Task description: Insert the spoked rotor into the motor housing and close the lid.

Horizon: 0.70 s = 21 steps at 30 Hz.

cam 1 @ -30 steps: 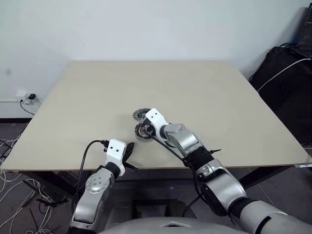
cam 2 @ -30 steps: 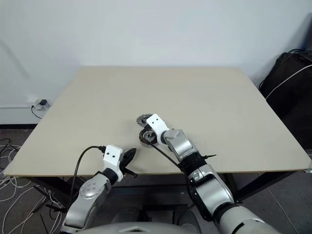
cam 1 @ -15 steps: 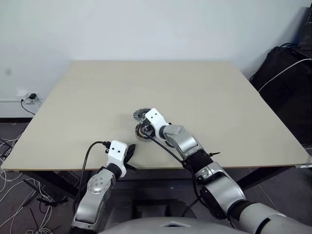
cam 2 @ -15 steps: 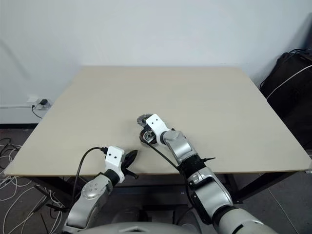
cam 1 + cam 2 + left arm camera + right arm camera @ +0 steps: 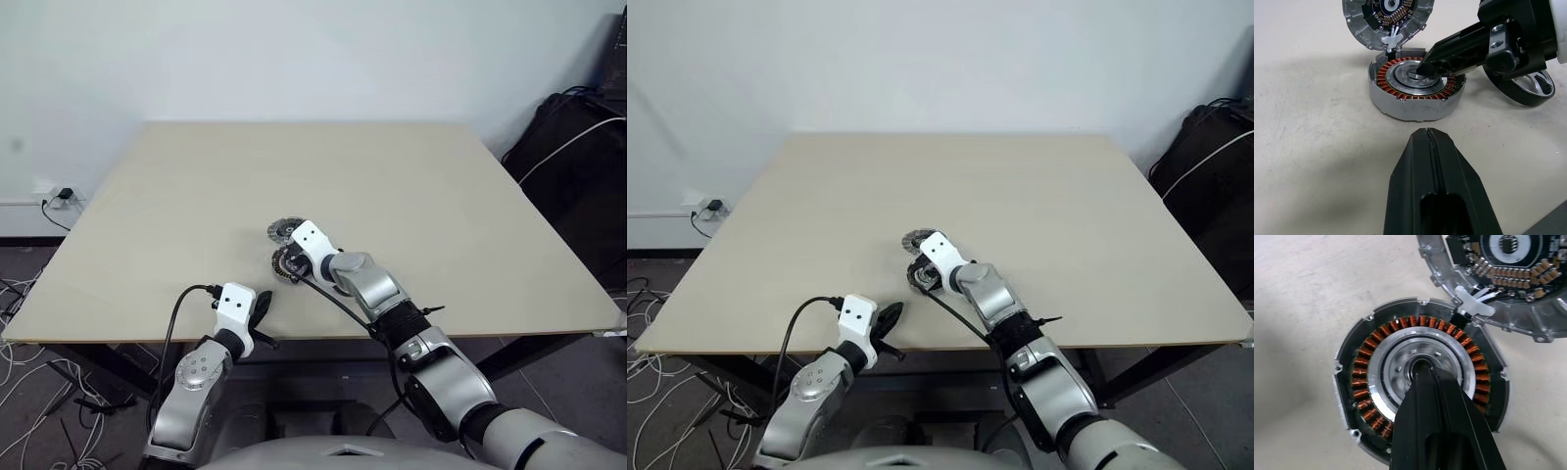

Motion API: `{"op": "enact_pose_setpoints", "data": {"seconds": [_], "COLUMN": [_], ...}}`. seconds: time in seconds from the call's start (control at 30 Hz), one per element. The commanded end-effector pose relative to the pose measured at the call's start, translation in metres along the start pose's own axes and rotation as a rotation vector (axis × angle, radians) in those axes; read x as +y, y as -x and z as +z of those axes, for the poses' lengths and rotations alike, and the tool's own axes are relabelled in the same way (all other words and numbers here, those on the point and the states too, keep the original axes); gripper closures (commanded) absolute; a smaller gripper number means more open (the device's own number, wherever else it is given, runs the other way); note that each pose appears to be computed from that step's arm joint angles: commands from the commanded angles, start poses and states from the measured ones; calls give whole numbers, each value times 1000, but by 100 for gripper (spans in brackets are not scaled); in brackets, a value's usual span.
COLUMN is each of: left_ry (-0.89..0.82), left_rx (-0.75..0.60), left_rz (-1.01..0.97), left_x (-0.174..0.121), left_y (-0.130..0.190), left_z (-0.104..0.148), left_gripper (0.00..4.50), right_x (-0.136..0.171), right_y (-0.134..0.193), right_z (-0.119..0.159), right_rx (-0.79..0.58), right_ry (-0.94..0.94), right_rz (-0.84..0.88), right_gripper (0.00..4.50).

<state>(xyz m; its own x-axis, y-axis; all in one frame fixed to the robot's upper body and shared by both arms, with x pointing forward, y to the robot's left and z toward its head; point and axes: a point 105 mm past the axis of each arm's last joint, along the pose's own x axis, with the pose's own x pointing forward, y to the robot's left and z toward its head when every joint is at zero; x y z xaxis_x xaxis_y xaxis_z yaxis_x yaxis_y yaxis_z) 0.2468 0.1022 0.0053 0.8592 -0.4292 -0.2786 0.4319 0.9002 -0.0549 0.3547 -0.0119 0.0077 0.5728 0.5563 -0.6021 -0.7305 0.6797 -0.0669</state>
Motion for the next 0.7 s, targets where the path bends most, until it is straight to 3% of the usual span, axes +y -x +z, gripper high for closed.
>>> {"op": "enact_pose_setpoints", "data": {"seconds": [0.03, 0.23, 0.7], "left_ry": [11, 19, 25], "left_rx": [-27, -16, -11], "left_rz": [-3, -1, -14], "left_x": [-2, -2, -5], "left_y": [-2, -1, -2], "left_z": [6, 3, 1], "left_gripper": [450, 450, 450], "right_x": [4, 10, -8], "right_y": [3, 3, -3], "right_z": [15, 17, 24], "right_rx": [-53, -103, -147], "right_ry": [35, 70, 50], "right_rz": [22, 57, -89], "right_gripper": [448, 448, 448]}}
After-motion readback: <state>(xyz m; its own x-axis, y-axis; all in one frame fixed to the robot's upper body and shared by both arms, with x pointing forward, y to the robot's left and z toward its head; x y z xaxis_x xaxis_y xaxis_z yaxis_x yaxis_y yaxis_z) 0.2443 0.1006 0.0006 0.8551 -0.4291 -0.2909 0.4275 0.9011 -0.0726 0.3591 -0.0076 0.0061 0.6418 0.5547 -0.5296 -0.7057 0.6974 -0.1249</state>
